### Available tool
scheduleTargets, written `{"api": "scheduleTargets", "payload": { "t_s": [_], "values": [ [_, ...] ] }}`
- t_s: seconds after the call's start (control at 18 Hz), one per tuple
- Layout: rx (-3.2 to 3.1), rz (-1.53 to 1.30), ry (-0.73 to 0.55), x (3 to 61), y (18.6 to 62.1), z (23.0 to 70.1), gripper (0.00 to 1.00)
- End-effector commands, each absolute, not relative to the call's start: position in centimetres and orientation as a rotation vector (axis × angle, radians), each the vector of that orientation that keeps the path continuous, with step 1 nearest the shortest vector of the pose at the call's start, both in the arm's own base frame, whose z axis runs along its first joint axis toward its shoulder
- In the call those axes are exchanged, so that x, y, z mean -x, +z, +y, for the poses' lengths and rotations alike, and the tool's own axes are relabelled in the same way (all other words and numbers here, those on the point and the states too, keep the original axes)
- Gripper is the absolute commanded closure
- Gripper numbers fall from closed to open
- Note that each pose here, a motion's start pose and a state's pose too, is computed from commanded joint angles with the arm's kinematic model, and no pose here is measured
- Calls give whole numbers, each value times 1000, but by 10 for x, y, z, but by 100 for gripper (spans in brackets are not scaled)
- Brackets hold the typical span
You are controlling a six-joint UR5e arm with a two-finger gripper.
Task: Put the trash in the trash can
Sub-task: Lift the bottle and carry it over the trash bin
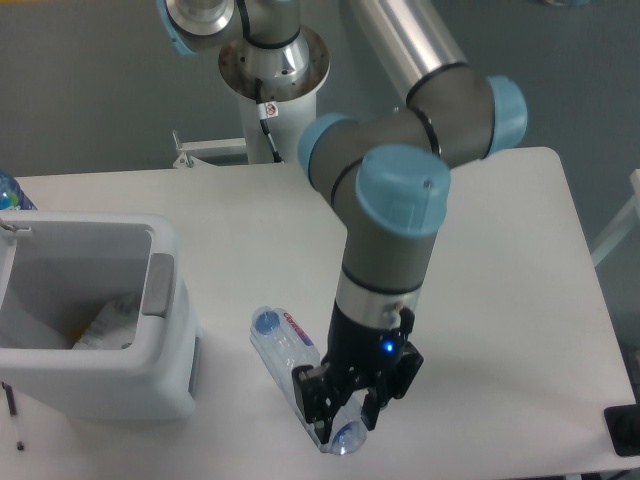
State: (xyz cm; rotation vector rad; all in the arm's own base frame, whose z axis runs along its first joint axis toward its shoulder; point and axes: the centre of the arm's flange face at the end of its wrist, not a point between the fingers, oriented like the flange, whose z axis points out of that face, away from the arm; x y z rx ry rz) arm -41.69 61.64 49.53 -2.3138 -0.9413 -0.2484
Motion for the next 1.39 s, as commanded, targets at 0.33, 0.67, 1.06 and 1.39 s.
{"api": "scheduleTargets", "payload": {
  "t_s": [0.33,0.67,1.06,1.39],
  "values": [
    [2231,-850,-325,397,548,602,52],
    [2138,-746,-322,389,578,599,51],
    [2107,-684,-345,367,607,595,50],
    [2114,-591,-404,325,608,618,48]
  ]
}}
